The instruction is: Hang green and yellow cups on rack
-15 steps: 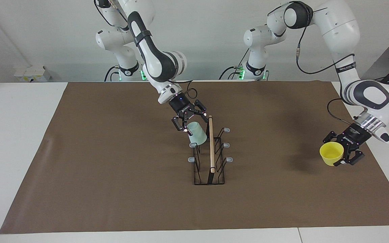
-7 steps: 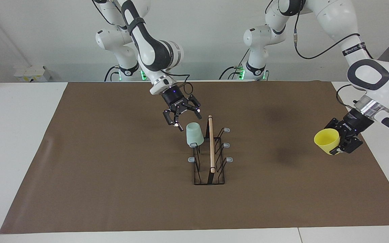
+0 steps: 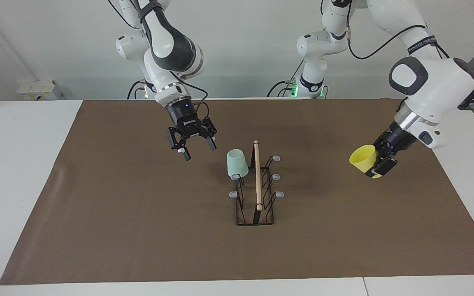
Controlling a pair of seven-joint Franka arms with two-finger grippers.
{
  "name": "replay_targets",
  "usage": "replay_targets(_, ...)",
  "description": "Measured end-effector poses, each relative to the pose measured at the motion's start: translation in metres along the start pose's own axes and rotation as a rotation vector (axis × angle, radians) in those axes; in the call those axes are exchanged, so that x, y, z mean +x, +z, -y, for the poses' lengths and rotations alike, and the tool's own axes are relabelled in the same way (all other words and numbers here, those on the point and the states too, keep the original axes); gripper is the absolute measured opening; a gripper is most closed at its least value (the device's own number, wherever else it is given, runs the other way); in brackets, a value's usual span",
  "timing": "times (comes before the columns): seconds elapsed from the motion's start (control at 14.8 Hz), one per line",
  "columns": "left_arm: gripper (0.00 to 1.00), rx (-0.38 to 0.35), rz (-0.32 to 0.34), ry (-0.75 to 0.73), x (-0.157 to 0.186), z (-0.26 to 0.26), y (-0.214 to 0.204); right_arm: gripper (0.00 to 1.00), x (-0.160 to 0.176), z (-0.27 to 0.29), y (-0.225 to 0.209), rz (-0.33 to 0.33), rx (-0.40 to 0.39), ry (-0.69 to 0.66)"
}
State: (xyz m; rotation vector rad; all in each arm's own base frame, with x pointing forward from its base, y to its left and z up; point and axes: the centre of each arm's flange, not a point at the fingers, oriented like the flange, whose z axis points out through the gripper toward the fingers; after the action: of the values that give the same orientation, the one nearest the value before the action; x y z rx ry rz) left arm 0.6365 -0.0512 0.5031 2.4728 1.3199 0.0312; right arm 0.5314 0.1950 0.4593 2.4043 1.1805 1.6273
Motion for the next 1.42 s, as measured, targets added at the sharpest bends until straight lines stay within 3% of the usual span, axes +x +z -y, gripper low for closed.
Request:
replay_targets(0.2, 0.69, 0.070, -0.067, 0.098, -0.042, -0.016, 0.011, 1.00, -0.014, -0.029, 0.001, 0.004, -0.027, -0.032)
replay_targets(0.54, 0.69, 0.156, -0.210, 0.270, -0.108, -0.035, 0.034, 1.00, -0.051, -0.088, 0.010, -0.040, 0.009, -0.163)
replay_targets(0.88, 0.69, 0.168, -0.371, 0.434, -0.166, -0.046, 0.057, 1.00, -0.091, -0.145, 0.008, -0.050, 0.130, -0.396)
replay_targets(1.22, 0.69, 0.175, -0.585, 0.573, -0.215, -0.053, 0.064, 1.00, -0.106, -0.164, 0.003, 0.075, 0.261, -0.488)
replay_targets(1.42, 0.69, 0.160, -0.691, 0.623, -0.245, -0.051, 0.074, 1.00, -0.112, -0.171, 0.001, 0.198, 0.361, -0.464)
